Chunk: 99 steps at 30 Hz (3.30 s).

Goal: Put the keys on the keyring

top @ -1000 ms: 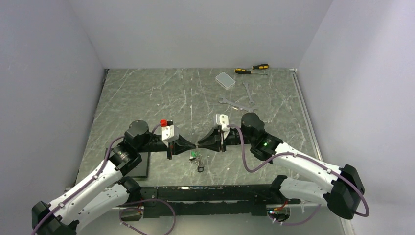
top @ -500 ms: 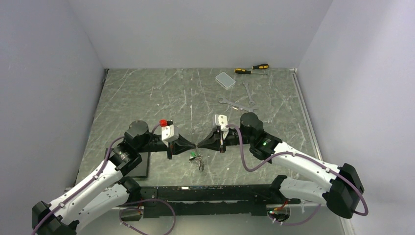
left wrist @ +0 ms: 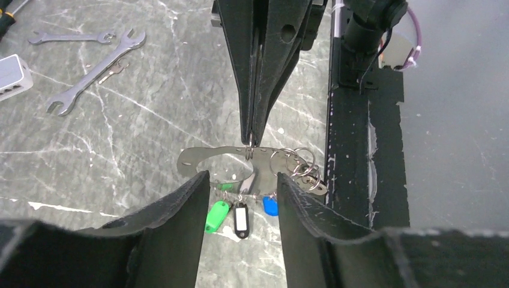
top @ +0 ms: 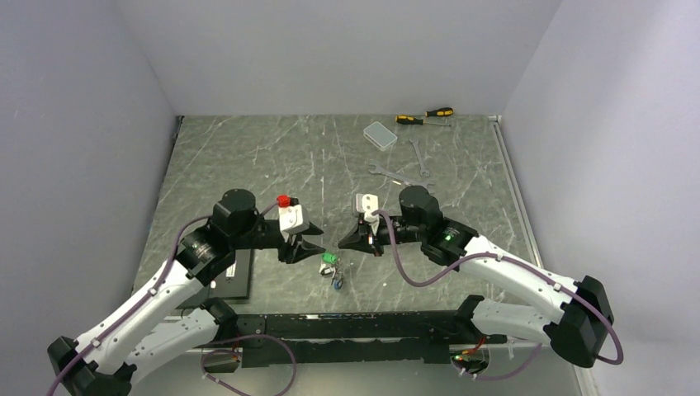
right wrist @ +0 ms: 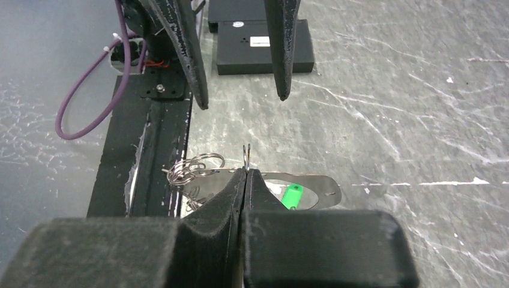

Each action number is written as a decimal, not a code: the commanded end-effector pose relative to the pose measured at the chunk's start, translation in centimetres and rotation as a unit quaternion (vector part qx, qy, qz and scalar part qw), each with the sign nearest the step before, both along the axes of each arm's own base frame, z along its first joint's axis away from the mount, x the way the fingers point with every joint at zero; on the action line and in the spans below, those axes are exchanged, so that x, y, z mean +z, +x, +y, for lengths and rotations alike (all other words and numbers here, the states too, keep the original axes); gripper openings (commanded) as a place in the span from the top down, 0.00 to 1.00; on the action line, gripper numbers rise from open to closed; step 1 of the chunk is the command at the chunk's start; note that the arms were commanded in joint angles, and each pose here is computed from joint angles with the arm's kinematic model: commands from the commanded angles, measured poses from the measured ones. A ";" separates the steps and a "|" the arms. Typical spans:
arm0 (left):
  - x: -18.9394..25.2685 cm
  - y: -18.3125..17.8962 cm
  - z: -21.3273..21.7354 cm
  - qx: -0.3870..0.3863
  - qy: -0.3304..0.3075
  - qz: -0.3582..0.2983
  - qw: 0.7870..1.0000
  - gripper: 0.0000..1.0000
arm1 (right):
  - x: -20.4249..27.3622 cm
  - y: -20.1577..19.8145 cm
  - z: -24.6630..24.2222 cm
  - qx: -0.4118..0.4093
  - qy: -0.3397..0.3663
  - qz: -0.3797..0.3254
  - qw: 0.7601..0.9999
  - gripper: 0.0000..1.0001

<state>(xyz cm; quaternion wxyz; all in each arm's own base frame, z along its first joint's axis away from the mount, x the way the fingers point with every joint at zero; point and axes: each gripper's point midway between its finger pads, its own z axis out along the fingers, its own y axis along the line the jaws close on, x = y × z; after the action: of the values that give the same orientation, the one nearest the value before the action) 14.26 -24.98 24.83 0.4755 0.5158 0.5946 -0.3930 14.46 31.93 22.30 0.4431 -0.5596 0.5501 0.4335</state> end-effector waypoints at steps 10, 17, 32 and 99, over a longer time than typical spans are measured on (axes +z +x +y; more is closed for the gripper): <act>0.1 1.3 -1.0 -0.023 0.047 0.005 0.999 0.59 | 2.7 0.8 0.1 0.001 0.000 -0.042 0.999 1.00; 0.4 1.8 -2.1 -0.039 0.047 0.023 0.998 0.60 | 1.9 0.8 0.3 0.007 -0.007 -0.037 0.999 1.00; -0.1 1.6 -3.8 -0.067 0.037 0.062 0.995 0.61 | 2.2 1.5 0.3 -0.009 -0.003 -0.047 0.999 1.00; -2.0 1.6 -4.4 -0.070 0.084 0.072 0.991 0.95 | 2.5 1.8 0.2 -0.021 -0.005 -0.047 0.999 1.00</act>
<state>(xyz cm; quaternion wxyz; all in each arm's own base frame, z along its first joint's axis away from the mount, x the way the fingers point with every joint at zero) 15.82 -28.73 21.36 0.3533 0.5596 0.6325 -0.4025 15.70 31.21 20.69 0.4263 -0.5698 0.5863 0.3871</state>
